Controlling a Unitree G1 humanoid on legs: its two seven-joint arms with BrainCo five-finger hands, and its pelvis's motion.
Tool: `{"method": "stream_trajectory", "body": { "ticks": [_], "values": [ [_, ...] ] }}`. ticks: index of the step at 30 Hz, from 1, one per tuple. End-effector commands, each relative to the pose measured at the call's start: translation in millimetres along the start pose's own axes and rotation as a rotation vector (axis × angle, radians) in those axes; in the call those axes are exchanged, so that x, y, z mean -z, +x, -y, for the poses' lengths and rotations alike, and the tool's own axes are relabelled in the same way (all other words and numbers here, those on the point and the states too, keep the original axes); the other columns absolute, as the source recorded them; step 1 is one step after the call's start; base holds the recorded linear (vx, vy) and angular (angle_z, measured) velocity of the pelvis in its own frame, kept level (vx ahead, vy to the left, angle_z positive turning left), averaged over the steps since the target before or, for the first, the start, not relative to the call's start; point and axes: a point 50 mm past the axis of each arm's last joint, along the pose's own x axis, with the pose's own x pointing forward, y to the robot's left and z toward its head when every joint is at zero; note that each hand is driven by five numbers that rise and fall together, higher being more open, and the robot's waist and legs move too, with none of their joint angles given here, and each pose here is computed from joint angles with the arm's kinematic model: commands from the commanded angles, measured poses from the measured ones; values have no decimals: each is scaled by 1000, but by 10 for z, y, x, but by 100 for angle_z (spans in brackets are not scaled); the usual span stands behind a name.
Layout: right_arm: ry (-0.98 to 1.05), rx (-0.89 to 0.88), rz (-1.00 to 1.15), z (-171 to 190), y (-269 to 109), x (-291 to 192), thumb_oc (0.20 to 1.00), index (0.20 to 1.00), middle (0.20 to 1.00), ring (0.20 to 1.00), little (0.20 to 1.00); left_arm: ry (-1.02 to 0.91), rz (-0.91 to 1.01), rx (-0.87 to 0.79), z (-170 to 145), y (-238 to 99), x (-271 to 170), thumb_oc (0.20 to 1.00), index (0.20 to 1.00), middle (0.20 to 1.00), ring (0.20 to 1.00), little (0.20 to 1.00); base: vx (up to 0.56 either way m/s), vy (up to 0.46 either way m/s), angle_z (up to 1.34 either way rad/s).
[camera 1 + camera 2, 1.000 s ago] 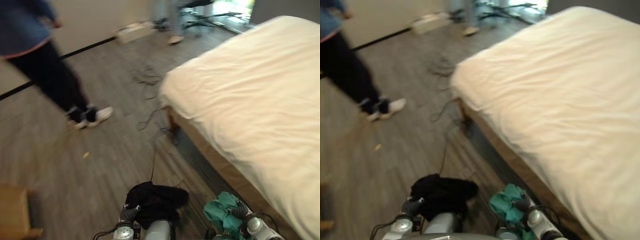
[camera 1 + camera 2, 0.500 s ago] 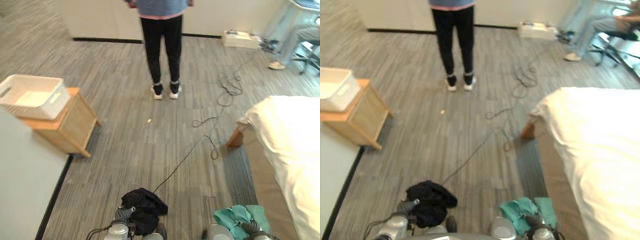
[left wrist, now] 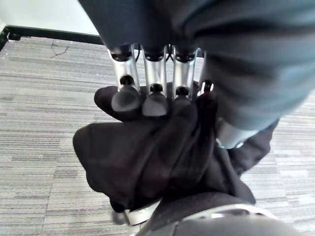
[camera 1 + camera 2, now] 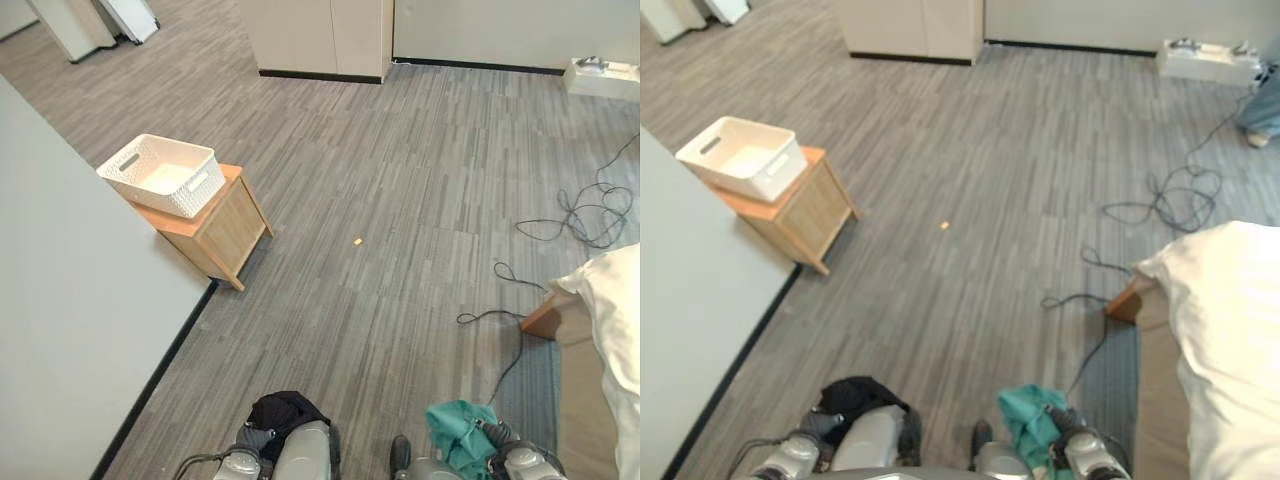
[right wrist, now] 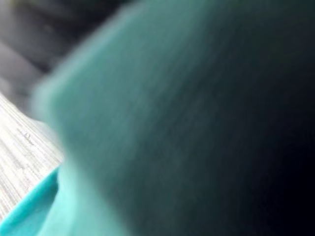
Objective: Tidy up the quilt and then pick up the clothes from the bed and put them into the laundry hamper.
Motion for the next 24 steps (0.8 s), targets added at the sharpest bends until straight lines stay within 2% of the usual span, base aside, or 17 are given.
{"method": "stream_trajectory", "body": {
  "ticks": [1,5,9,14,18,24],
  "values": [
    [-36,49,45,170,-8,-16,200,200,200,200,200,68,36,12,45,1,-65,200,200,200,200,200,586,133,2],
    [-57,23,2,79,-14,76,200,200,200,200,200,66,-14,12,0,-17,90,200,200,200,200,200,711,143,4],
    [-75,-1,-32,-2,-24,153,200,200,200,200,200,101,-11,1,-97,-3,67,200,200,200,200,200,632,165,-2],
    [-57,21,4,58,0,29,200,200,200,200,200,147,50,-48,-208,37,-177,200,200,200,200,200,521,107,31],
    [8,53,2,122,0,38,200,200,200,200,200,150,141,-79,-260,55,-462,200,200,200,200,200,643,-164,108],
    [-68,11,-101,49,-42,310,200,200,200,200,200,135,129,-68,-197,54,-413,200,200,200,200,200,559,-242,99]
  ]
}}
